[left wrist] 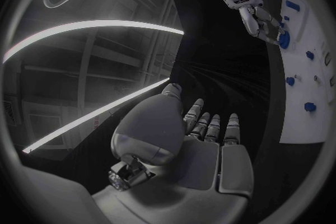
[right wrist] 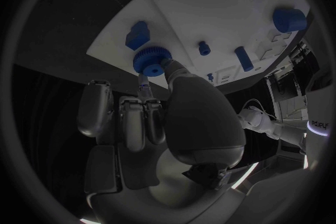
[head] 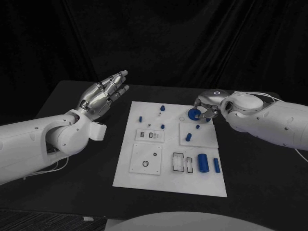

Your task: Assemble the parts on the task board

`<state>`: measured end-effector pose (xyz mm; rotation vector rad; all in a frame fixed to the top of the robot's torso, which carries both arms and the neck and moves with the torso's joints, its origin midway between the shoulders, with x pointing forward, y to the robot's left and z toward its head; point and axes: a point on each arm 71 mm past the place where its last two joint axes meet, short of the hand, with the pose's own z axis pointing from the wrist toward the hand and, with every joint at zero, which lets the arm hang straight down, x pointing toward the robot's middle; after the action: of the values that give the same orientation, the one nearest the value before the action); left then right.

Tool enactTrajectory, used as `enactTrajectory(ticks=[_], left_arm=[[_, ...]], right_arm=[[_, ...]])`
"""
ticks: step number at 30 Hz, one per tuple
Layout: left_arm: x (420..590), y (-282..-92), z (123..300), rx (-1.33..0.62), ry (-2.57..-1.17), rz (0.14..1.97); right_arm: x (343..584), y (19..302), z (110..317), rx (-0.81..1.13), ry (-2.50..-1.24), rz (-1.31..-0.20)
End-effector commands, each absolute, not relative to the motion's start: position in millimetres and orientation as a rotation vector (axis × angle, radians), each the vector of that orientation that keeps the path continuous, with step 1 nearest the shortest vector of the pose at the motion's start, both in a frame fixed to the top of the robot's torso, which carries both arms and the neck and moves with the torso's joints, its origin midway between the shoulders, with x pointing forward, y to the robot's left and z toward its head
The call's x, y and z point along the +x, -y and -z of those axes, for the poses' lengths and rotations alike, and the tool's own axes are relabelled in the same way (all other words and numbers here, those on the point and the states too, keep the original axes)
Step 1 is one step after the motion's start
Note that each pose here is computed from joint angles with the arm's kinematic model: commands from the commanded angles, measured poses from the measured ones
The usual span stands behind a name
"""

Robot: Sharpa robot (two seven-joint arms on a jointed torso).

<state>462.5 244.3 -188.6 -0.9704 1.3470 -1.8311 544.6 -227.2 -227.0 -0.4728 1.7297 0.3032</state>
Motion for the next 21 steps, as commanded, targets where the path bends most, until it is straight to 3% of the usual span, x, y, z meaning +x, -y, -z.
enactTrajectory(ticks=[1, 10, 21], left_arm=[[460.9, -244.0, 182.6, -0.924, -1.264, 1.887], [460.6, -243.0, 182.8, -0.926, -1.266, 1.882], [459.4, -240.6, 182.6, -0.928, -1.27, 1.882]], right_arm=[[546, 223, 207, -0.463, -1.653, -0.322], [543, 204, 174, -0.486, -1.584, -0.367], [541, 171, 171, -0.539, -1.601, -0.414]])
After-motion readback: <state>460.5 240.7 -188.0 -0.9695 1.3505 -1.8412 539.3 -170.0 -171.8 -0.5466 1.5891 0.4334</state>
